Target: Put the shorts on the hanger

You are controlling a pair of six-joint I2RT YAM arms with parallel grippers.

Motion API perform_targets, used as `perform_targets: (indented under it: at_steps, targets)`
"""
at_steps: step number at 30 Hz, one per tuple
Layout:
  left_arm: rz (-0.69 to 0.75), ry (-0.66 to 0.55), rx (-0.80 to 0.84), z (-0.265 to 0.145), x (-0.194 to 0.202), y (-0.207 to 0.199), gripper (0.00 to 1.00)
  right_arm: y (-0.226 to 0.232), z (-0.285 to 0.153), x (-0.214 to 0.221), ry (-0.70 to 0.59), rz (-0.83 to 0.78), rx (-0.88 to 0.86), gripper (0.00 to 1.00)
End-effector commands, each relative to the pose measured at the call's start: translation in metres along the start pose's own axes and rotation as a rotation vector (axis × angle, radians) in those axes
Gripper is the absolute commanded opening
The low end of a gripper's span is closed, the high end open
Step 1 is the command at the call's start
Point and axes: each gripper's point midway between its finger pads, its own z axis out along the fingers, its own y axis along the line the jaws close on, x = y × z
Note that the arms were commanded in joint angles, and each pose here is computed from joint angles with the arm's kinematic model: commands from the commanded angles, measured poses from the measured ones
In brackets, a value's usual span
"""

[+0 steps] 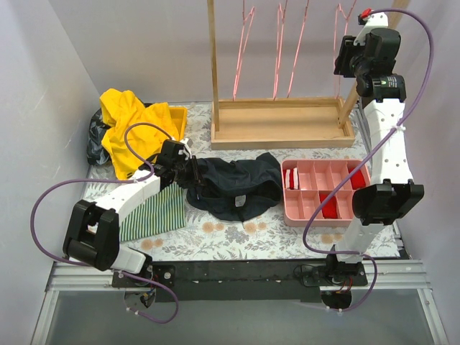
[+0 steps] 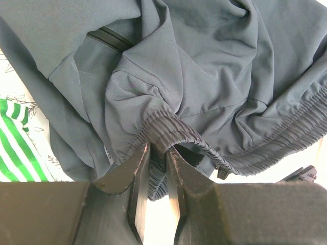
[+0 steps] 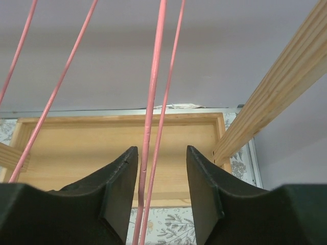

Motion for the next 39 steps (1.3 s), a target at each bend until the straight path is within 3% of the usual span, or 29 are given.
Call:
perform_targets:
  at_steps: [1, 14, 17, 21, 22, 39]
  targets:
    - [0.026, -0.025, 0.048, -0.004, -0.011, -0.012, 0.18, -0.001, 0.001, -0.020, -0.077, -0.016, -0.010, 0.46]
    - [0.029, -0.021, 0.062, -0.004, -0.011, -0.014, 0.18, 0.003, 0.014, -0.003, -0.024, -0.012, -0.009, 0.39]
    - [0.030, -0.019, 0.062, -0.004, -0.009, -0.014, 0.18, -0.002, 0.010, -0.006, -0.030, -0.020, 0.019, 0.30]
    - [0.028, -0.022, 0.064, -0.005, -0.009, -0.014, 0.18, -0.003, 0.001, -0.021, -0.062, -0.020, 0.024, 0.04]
    - [0.029, -0.021, 0.065, -0.005, -0.008, -0.014, 0.18, -0.002, 0.000, -0.023, -0.065, -0.020, 0.021, 0.01]
    - [0.032, -0.026, 0.066, -0.008, -0.007, -0.014, 0.18, 0.001, -0.032, -0.047, -0.165, -0.021, 0.019, 0.01]
